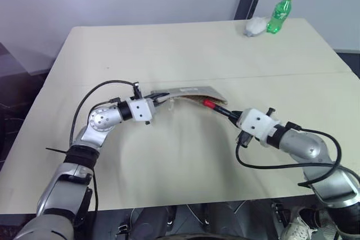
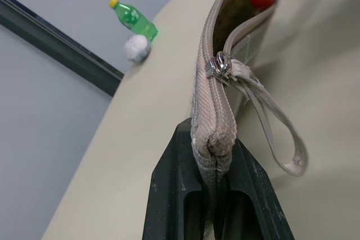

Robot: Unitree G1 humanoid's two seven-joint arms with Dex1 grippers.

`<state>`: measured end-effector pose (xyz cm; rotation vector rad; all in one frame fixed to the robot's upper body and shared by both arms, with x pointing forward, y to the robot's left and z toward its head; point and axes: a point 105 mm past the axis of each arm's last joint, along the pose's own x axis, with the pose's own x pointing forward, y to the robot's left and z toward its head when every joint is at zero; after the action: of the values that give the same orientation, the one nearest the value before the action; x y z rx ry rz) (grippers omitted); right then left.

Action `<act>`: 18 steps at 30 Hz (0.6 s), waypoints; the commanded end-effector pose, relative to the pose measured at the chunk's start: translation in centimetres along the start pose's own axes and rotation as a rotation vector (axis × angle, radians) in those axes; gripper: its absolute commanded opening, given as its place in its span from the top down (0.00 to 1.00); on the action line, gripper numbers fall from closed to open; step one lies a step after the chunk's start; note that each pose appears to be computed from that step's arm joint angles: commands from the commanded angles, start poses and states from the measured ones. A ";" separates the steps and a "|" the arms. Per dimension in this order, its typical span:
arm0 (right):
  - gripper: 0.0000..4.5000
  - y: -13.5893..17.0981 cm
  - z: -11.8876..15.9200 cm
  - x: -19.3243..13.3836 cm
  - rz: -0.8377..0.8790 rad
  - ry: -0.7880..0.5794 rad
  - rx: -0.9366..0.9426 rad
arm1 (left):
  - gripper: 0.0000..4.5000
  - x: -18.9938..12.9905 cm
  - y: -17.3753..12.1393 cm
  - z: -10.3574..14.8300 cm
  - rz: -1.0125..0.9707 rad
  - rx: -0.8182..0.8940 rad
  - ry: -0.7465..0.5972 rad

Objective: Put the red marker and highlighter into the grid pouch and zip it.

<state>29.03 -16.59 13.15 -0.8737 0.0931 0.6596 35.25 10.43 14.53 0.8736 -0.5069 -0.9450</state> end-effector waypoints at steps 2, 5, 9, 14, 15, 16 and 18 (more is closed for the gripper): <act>0.93 -1.4 1.5 0.4 -0.054 -0.051 -0.081 | 1.00 0.5 0.1 1.5 -0.013 0.043 -0.065; 0.93 -2.1 3.1 1.5 -0.070 -0.101 -0.163 | 1.00 0.7 -0.5 2.1 -0.061 0.047 -0.095; 0.93 -0.3 5.8 3.6 0.026 -0.197 -0.363 | 1.00 1.5 -0.9 3.2 -0.089 -0.028 -0.158; 0.93 1.7 6.1 5.1 0.113 -0.227 -0.511 | 1.00 2.8 -0.5 4.9 -0.109 -0.080 -0.233; 0.93 1.6 6.1 5.2 0.104 -0.228 -0.530 | 1.00 2.7 -0.4 5.0 -0.114 -0.077 -0.235; 0.93 1.4 6.2 5.2 0.092 -0.235 -0.547 | 1.00 2.6 -0.2 5.1 -0.113 -0.081 -0.237; 0.93 1.0 6.3 5.1 0.073 -0.243 -0.578 | 1.00 2.2 0.0 5.0 -0.107 -0.090 -0.240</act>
<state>31.92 -10.04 13.76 -1.3083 -0.2089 0.8526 33.02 6.49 14.51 0.7288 -0.5094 -1.1982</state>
